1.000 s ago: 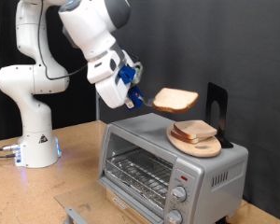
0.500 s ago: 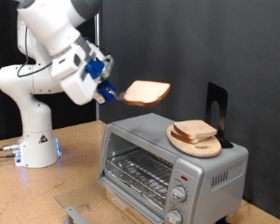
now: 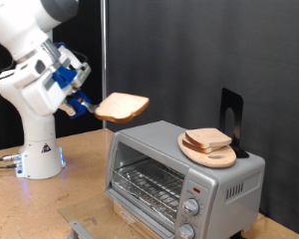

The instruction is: Make a piece of toast with the oven

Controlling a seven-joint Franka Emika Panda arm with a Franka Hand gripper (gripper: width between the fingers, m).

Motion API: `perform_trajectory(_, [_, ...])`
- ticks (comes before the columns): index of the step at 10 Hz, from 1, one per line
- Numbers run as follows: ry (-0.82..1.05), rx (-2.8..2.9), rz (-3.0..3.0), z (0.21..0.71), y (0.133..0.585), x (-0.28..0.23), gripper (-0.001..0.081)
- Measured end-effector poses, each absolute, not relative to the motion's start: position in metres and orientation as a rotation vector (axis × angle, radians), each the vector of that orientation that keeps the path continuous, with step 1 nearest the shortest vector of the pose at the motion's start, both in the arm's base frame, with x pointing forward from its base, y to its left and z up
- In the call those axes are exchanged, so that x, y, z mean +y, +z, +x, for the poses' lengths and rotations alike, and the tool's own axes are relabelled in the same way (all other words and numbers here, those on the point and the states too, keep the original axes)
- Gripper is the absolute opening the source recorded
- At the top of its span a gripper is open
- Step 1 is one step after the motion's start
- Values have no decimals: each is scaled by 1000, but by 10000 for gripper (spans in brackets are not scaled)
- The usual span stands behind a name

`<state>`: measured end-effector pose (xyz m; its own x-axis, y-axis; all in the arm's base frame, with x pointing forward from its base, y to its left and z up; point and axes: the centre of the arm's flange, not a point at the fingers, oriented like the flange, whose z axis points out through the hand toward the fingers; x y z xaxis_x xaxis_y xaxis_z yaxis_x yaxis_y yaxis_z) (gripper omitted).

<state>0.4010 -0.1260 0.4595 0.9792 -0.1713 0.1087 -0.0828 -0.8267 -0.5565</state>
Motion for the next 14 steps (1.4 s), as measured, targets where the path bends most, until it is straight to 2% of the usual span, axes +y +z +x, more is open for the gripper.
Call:
perform_trajectory(3, [-189,175,-2561,399,455,-127,392])
perform_trajectory(7, [-180,184,-2636,392,420,-122,392])
perform_trajectory(14, [-161,185,-2632,390,407,-130,393])
